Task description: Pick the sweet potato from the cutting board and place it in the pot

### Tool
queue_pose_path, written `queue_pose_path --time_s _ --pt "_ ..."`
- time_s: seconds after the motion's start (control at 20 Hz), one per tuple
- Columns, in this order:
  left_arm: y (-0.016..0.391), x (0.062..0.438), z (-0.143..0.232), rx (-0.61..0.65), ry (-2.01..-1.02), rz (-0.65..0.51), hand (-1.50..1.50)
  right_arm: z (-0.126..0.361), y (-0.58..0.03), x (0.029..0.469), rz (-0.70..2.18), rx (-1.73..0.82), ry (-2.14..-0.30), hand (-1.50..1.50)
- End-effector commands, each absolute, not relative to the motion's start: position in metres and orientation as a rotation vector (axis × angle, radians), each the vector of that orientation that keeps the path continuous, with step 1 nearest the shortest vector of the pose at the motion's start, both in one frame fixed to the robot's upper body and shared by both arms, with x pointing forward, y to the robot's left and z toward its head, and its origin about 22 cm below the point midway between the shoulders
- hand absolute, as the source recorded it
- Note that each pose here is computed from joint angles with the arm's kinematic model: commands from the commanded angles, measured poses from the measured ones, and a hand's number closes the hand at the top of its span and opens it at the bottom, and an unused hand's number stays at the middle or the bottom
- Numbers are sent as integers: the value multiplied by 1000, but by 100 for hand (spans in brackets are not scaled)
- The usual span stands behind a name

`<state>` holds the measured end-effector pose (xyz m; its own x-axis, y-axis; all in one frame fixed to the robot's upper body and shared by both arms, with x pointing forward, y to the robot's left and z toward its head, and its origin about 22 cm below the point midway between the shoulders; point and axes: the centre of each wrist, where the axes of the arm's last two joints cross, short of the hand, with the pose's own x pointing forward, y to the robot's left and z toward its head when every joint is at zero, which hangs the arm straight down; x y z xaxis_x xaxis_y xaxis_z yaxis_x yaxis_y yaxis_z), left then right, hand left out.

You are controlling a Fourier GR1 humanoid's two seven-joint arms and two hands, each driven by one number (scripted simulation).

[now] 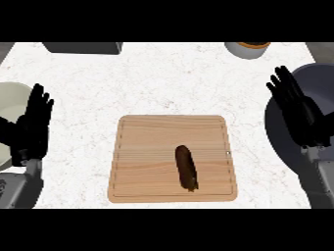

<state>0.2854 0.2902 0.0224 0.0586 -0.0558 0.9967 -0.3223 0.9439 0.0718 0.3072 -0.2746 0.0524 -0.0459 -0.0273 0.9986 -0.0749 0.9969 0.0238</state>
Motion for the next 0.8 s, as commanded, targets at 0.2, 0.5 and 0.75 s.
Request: queue_pose_path --time_s 0.2,0.5,0.75 --pt "258 310 76 150 -1755 25 0 132 -188 344 849 382 -1593 150" --pt "235 318 91 44 -1802 -3 0 174 -197 353 1512 30 -1568 -150" --pt "261 318 88 71 -1779 17 0 170 -186 360 1755 218 -1638 -150"
